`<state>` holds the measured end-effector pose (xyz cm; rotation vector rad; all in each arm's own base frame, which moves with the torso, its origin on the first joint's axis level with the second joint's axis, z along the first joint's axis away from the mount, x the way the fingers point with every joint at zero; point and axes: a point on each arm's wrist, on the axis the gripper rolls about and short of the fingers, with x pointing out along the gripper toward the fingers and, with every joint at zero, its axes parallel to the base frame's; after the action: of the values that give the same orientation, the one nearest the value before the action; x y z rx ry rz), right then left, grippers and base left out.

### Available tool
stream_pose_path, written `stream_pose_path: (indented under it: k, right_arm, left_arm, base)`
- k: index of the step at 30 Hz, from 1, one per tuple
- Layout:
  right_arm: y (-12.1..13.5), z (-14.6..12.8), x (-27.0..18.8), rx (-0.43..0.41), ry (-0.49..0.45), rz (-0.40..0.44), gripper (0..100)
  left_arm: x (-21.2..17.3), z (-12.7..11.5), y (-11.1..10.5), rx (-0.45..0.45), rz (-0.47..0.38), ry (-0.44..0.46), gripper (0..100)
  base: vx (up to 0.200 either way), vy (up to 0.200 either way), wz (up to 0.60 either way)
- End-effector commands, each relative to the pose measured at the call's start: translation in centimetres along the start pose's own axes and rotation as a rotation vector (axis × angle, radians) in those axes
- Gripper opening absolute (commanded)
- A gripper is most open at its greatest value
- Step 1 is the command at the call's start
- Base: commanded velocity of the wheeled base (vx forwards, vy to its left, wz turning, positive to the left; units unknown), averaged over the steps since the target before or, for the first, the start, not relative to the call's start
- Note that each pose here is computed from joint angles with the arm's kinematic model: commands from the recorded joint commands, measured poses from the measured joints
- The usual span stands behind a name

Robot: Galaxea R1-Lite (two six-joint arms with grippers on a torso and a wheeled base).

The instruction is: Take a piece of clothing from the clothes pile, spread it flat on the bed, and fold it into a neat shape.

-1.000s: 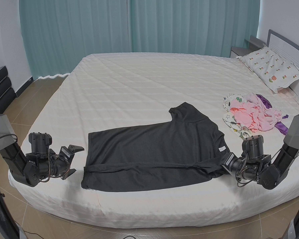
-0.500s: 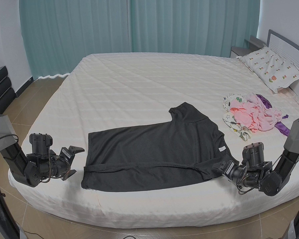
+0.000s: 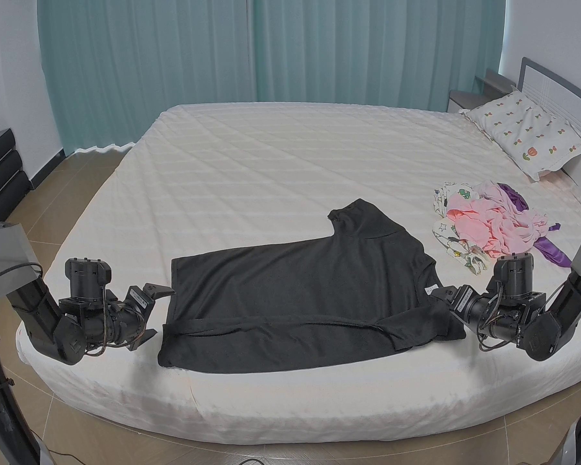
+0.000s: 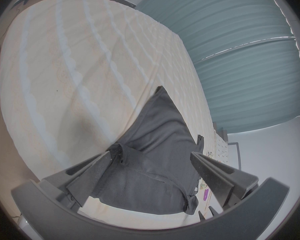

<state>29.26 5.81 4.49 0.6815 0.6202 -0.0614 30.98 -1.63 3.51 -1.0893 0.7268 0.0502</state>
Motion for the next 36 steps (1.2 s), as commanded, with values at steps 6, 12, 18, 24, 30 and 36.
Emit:
stream_pose_path:
  k: [6,12,18,24,30,36]
  right_arm:
    - [-0.3,1.1,3.4,-0.026,0.002,0.0,100]
    - [-0.9,0.9,3.2,-0.027,0.001,-0.02,100]
    - [-1.7,0.9,2.7,-0.019,0.0,-0.037,100]
    - [-1.9,0.6,2.1,-0.026,-0.008,-0.028,100]
    - [-2.1,0.4,2.2,-0.032,-0.002,-0.033,100]
    - [-2.9,-0.1,2.1,-0.042,0.026,-0.057,100]
  left_arm:
    - [1.0,-0.1,-1.2,0.023,-0.027,0.005,100]
    - [1.5,-0.6,-1.4,0.054,0.002,-0.035,100]
    - [1.4,-0.8,-1.0,0.051,0.023,-0.052,100]
    - [1.0,-1.1,-0.5,0.055,0.042,-0.041,100]
    - [0.9,-1.4,-0.3,0.069,0.053,-0.033,100]
    - [-0.5,-1.8,-0.1,0.1,0.062,-0.029,100]
  base:
    - [0.0,0.0,0.0]
    - [0.0,0.0,0.0]
    - [0.0,0.0,0.0]
    - [0.167,0.0,0.0]
    - [0.2,0.0,0.0]
    - [0.133,0.0,0.0]
